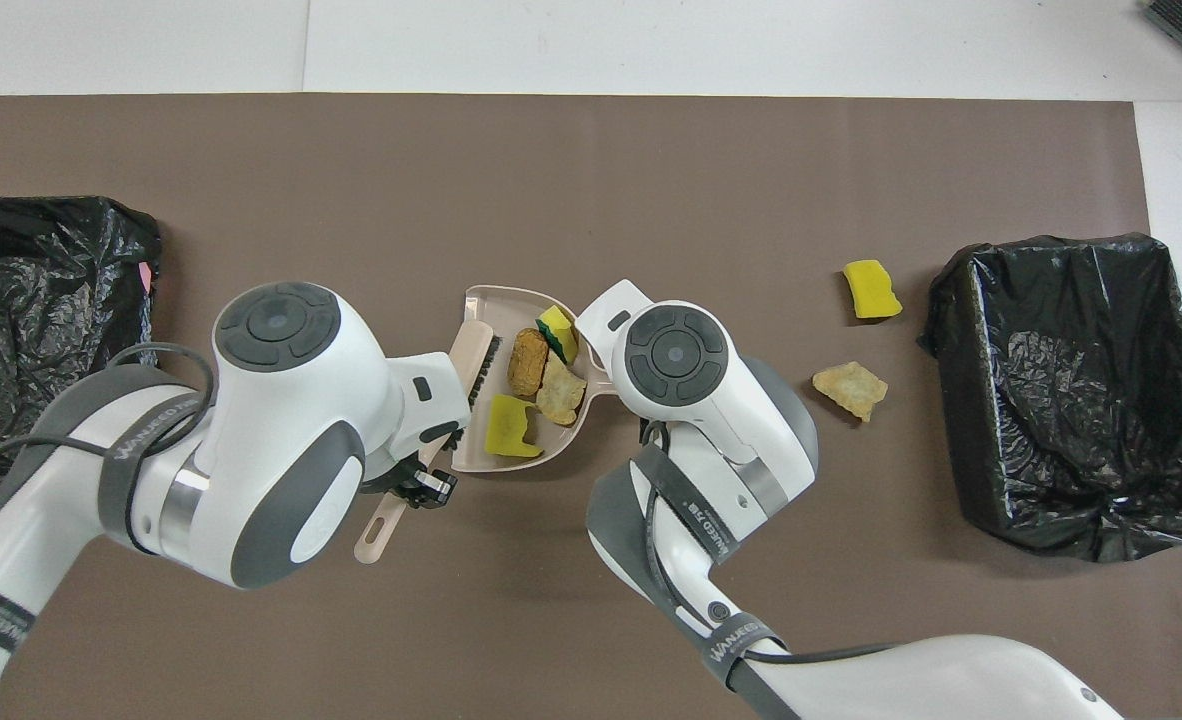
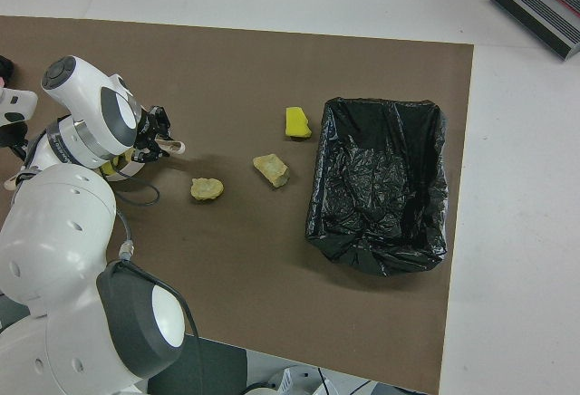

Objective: Sweep and dump trash in bin
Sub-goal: 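Carry the dustpan to the farther bin and tip it with the right gripper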

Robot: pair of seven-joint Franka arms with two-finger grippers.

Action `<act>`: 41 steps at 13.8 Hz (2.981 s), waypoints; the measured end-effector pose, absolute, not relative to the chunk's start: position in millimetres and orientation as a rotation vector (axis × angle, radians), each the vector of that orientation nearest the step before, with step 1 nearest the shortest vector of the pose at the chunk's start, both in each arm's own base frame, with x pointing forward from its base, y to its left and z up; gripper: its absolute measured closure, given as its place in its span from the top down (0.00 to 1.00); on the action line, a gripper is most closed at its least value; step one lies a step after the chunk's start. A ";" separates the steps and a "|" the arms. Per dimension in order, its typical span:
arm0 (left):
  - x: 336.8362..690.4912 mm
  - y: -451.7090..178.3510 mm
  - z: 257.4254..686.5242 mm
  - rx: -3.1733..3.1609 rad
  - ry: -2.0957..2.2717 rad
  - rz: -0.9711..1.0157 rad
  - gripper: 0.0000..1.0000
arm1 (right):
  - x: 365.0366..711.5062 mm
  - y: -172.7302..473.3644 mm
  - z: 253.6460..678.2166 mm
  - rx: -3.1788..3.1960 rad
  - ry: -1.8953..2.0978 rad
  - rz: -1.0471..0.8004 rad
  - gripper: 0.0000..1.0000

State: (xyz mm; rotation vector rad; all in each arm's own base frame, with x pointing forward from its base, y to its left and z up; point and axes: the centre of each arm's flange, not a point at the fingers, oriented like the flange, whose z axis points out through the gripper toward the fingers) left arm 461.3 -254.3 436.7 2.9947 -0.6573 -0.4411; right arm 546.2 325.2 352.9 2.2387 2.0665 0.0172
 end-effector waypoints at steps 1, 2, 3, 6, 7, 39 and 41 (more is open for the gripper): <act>464.1 -246.1 457.2 3.009 -0.596 -0.412 0.26 | 548.1 324.0 355.8 2.225 2.079 0.025 0.33; 466.9 -237.6 476.2 3.023 -0.526 -0.383 0.26 | 551.1 320.0 361.5 2.223 2.077 0.038 0.33; 470.6 -229.0 495.0 3.040 -0.434 -0.351 0.26 | 556.0 312.3 373.1 2.222 2.068 0.063 0.33; 481.7 -212.4 524.1 3.073 -0.148 -0.297 0.26 | 571.7 266.6 423.3 2.194 2.058 0.098 0.33; 482.6 -209.6 525.2 3.080 -0.073 -0.305 0.26 | 577.6 241.9 443.2 2.179 2.065 0.079 0.33; 294.3 -362.9 343.3 3.092 -0.056 -0.310 0.29 | 516.4 -175.5 587.1 1.727 1.652 -0.756 0.33; 296.0 -361.6 343.3 3.090 -0.053 -0.310 0.39 | 516.4 -166.1 589.4 1.855 1.671 -0.637 0.33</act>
